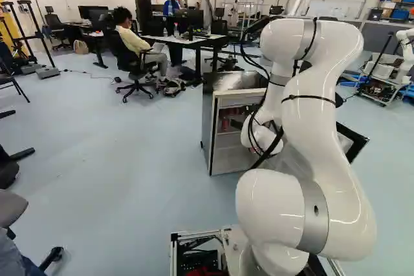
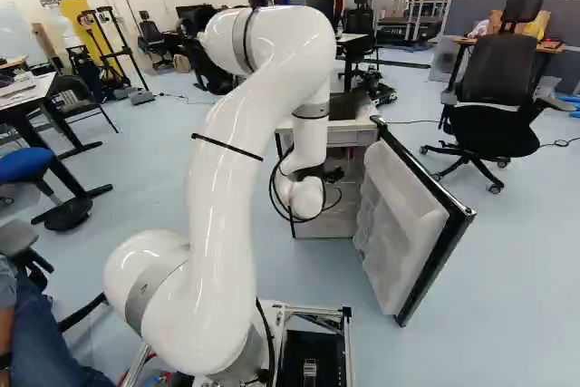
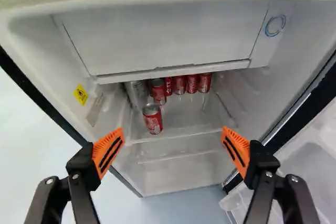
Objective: Grab a drink from the fridge
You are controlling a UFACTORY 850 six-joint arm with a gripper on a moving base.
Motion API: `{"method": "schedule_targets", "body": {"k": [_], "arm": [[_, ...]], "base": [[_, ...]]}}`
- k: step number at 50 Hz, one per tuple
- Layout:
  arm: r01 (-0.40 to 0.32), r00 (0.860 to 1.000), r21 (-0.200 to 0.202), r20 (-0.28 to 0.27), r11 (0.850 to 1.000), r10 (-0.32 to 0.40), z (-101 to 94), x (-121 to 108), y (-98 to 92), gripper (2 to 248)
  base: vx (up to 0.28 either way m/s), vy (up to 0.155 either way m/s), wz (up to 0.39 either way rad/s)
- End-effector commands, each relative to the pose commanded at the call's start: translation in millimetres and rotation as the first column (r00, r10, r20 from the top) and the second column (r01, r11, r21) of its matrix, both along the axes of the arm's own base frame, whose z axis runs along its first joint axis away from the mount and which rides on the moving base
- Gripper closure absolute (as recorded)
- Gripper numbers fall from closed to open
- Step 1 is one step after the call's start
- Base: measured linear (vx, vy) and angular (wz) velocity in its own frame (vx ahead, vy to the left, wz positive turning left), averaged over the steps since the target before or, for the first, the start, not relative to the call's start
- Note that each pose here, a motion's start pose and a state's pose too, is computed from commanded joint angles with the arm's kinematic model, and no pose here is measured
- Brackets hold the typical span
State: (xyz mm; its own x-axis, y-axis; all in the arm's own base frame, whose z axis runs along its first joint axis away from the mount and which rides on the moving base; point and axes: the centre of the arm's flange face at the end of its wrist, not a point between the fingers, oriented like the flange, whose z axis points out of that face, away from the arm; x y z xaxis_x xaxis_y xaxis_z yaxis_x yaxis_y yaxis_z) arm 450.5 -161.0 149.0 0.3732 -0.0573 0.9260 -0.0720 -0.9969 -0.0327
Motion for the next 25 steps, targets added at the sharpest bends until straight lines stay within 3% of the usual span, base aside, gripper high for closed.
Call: {"method": "schedule_targets", "body": {"k": [25], "arm": [[-0.02, 0.999, -0.006, -0.048, 1.0, 0.02, -49.7, 46.5, -10.3, 3]], "base": [[0.0, 0.0, 0.0]]}}
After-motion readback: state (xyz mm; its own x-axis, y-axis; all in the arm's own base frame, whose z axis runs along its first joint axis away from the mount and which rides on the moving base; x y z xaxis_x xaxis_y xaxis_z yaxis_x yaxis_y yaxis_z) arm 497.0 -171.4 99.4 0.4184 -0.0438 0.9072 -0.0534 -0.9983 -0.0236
